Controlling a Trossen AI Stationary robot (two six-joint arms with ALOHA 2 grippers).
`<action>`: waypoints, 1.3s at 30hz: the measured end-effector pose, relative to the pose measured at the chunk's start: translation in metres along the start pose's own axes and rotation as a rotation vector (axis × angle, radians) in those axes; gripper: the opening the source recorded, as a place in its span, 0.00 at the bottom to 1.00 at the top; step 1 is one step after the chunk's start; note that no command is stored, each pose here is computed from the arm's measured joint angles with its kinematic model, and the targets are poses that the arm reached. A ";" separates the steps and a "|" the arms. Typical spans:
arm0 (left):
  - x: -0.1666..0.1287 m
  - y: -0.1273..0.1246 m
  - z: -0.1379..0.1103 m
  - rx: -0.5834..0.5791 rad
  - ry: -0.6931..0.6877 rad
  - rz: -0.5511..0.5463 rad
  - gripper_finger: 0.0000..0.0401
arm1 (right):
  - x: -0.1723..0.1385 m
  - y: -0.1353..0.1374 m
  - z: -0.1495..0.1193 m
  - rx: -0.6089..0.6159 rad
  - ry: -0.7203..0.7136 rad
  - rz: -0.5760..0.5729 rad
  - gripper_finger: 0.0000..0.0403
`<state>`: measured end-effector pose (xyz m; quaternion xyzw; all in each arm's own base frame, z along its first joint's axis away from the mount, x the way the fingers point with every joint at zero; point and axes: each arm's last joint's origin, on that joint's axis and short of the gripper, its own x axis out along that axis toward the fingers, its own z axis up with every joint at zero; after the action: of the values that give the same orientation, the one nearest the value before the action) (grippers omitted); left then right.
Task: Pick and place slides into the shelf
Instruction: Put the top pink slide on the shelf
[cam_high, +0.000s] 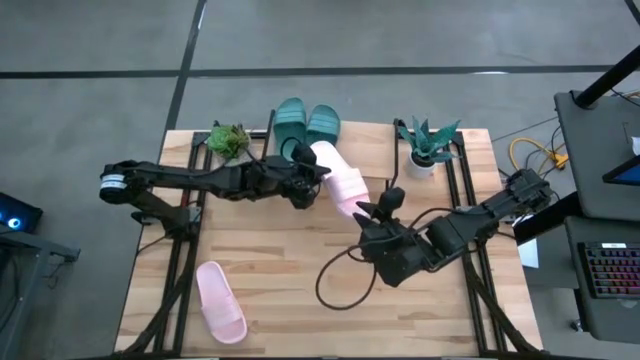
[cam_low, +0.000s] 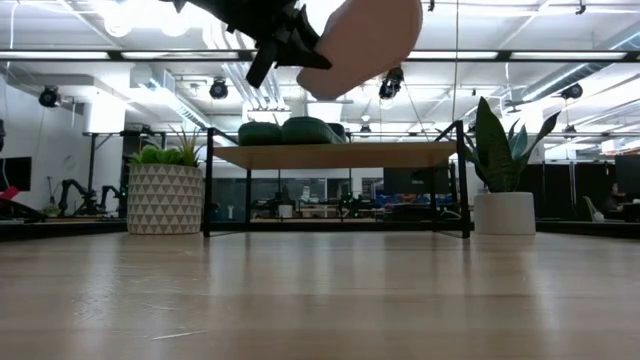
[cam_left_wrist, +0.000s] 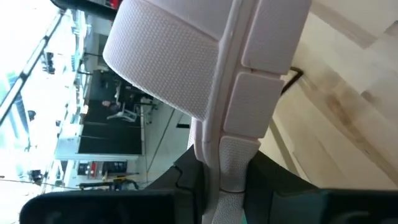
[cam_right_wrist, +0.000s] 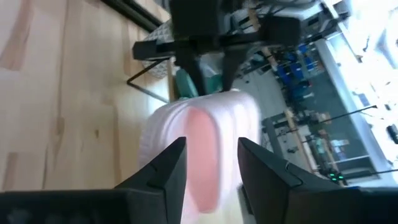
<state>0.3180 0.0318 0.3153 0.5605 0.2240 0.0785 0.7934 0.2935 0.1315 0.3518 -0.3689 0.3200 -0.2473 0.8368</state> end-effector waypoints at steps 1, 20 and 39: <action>0.000 0.000 0.002 0.001 -0.009 0.006 0.12 | 0.002 0.000 0.000 0.001 0.002 0.014 0.33; -0.006 -0.002 0.020 0.024 -0.099 0.026 0.12 | 0.019 -0.009 -0.005 -0.030 0.061 -0.009 0.21; -0.048 0.009 -0.001 -0.320 0.173 0.019 0.87 | 0.050 -0.029 -0.020 0.073 0.190 -0.211 0.02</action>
<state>0.2761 0.0178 0.3364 0.4205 0.2707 0.1686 0.8494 0.3076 0.0728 0.3462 -0.3449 0.3481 -0.3790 0.7850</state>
